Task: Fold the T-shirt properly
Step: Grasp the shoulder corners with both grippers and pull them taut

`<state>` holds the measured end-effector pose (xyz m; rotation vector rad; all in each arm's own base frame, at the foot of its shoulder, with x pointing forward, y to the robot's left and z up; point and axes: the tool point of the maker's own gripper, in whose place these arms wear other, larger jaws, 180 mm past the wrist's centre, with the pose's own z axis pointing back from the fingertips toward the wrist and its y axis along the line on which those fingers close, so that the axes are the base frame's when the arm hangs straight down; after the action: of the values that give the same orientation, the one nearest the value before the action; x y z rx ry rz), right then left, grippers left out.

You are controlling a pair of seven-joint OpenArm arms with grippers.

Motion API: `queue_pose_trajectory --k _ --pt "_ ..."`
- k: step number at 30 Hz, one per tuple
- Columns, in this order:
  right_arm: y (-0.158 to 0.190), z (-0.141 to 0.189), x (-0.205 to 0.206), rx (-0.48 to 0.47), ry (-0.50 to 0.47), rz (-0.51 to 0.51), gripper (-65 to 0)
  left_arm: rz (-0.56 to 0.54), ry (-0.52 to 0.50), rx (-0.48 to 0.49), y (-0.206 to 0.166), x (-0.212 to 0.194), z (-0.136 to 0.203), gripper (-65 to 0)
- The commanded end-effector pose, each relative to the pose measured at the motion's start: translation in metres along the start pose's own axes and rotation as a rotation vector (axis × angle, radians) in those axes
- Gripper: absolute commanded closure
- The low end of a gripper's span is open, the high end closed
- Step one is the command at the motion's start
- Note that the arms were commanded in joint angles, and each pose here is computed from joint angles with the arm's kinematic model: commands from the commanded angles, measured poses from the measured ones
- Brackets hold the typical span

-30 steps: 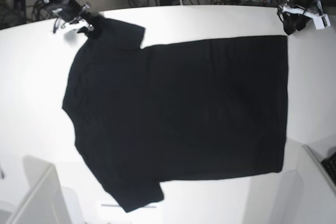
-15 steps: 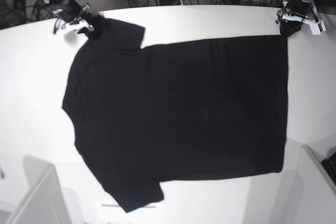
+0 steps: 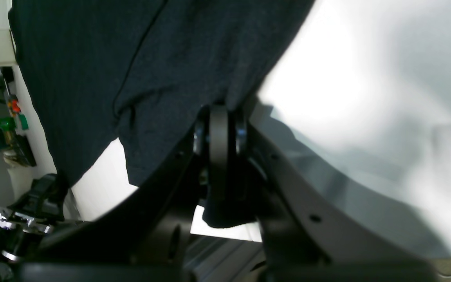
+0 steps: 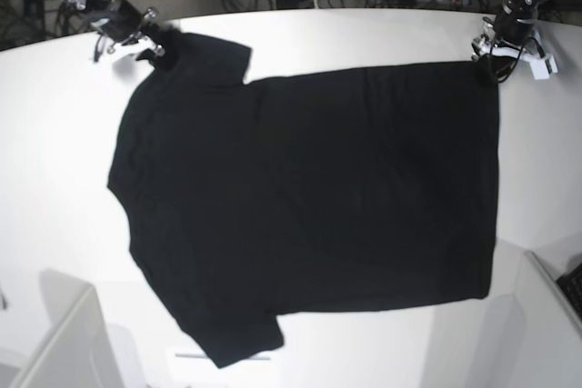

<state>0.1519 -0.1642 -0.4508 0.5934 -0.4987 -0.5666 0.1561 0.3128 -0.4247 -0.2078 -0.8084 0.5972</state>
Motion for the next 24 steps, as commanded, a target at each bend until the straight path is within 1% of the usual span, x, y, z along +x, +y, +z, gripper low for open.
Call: queue_pose_trajectory --k 1,3,7,10,13,18,24 --pt "-0.017 0.004 -0.008 -0.076 0.042 0.015 0.0 -0.011 0.044 0.018 0.005 -0.008 0.002 -17.8" --pt "-0.018 0.005 -0.007 -0.078 0.035 0.013 0.0 -0.011 0.042 0.017 0.004 -0.008 0.002 -0.7" --pt "-0.018 0.005 -0.006 -0.077 0.033 0.014 0.0 -0.017 0.045 0.015 0.003 -0.007 0.002 0.0" --pt "-0.020 0.006 -0.007 -0.083 0.033 0.011 0.0 -0.029 0.098 0.002 -0.002 -0.015 0.002 0.0" --pt "-0.023 0.010 -0.013 -0.092 0.044 0.008 0.0 -0.051 0.092 -0.004 -0.006 -0.009 0.005 0.0" --pt "-0.011 0.022 -0.013 -0.078 0.028 0.051 0.0 -0.098 0.099 0.007 0.000 -0.003 0.013 0.0" --pt "-0.002 0.035 -0.016 -0.073 0.021 0.082 0.0 -0.119 0.113 0.022 0.007 -0.004 0.019 0.0"
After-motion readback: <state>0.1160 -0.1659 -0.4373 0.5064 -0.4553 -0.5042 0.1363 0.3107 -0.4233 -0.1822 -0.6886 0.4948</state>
